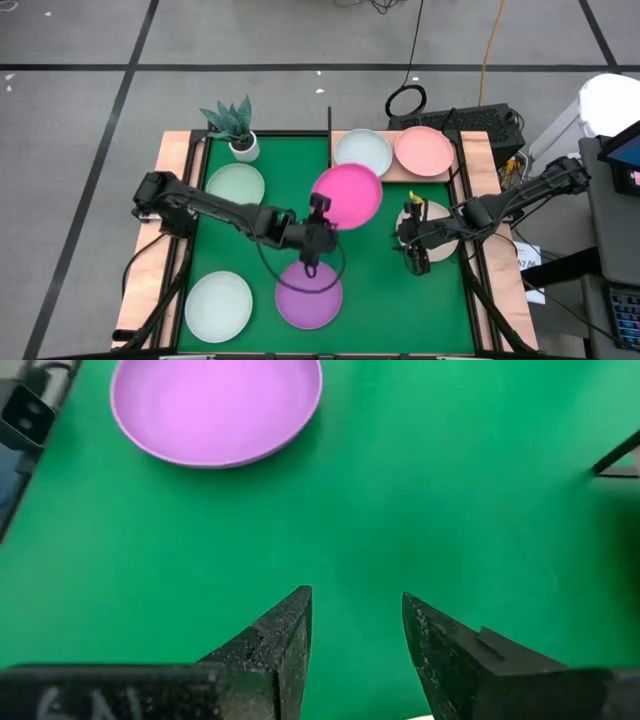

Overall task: Place and stack plates onto a shelf
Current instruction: Stack the pink plate on top of the gray plate on the shelf

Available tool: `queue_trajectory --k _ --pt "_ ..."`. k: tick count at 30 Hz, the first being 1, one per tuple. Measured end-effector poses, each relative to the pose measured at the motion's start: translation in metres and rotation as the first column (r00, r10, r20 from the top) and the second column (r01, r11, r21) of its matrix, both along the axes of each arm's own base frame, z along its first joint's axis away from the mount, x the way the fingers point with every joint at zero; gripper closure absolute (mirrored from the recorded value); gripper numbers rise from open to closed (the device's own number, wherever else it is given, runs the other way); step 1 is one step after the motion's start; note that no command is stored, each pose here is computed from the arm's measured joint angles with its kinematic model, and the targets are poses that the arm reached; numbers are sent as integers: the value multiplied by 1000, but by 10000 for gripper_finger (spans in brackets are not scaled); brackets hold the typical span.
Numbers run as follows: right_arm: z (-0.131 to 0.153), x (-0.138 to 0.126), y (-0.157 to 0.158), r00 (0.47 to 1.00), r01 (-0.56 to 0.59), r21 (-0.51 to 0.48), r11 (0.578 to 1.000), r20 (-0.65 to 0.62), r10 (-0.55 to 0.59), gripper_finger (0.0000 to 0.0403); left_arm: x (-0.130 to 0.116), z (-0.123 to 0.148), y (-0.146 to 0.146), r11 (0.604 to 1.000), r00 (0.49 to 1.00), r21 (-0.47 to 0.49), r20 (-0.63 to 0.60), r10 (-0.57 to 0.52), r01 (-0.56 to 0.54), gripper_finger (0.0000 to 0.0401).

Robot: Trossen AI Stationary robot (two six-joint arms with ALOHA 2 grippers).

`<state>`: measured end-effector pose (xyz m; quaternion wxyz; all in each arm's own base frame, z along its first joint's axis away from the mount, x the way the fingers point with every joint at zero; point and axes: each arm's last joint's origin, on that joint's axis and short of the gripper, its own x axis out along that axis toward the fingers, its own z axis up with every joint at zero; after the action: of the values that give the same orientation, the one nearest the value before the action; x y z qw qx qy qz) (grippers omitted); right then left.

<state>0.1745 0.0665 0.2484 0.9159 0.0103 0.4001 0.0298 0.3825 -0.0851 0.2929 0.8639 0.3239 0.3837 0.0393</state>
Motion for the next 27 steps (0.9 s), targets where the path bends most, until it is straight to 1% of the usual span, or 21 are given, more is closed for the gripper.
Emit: queue_trajectory --k 6,8,13,16,18,23,27 --pt "11 -11 1 998 -28 24 999 63 27 261 14 8 38 998 998 57 57 28 -31 389" --pt "14 -15 2 996 -40 32 999 85 37 261 21 10 50 998 994 63 108 25 -32 389" --pt "20 -22 3 992 -37 39 999 121 33 261 40 11 70 997 974 70 223 -29 14 389" --pt "20 -23 5 991 -41 26 999 129 38 261 51 10 79 997 952 76 301 -51 29 389" --pt "20 -24 6 990 -48 25 999 131 44 261 57 7 87 997 938 69 343 -47 25 389" --pt "20 -25 7 990 -47 7 999 137 45 261 75 -15 115 999 918 36 397 -15 1 389" --pt "20 -25 7 989 -51 -6 999 141 52 261 81 -31 135 1000 918 -8 395 29 -29 389"
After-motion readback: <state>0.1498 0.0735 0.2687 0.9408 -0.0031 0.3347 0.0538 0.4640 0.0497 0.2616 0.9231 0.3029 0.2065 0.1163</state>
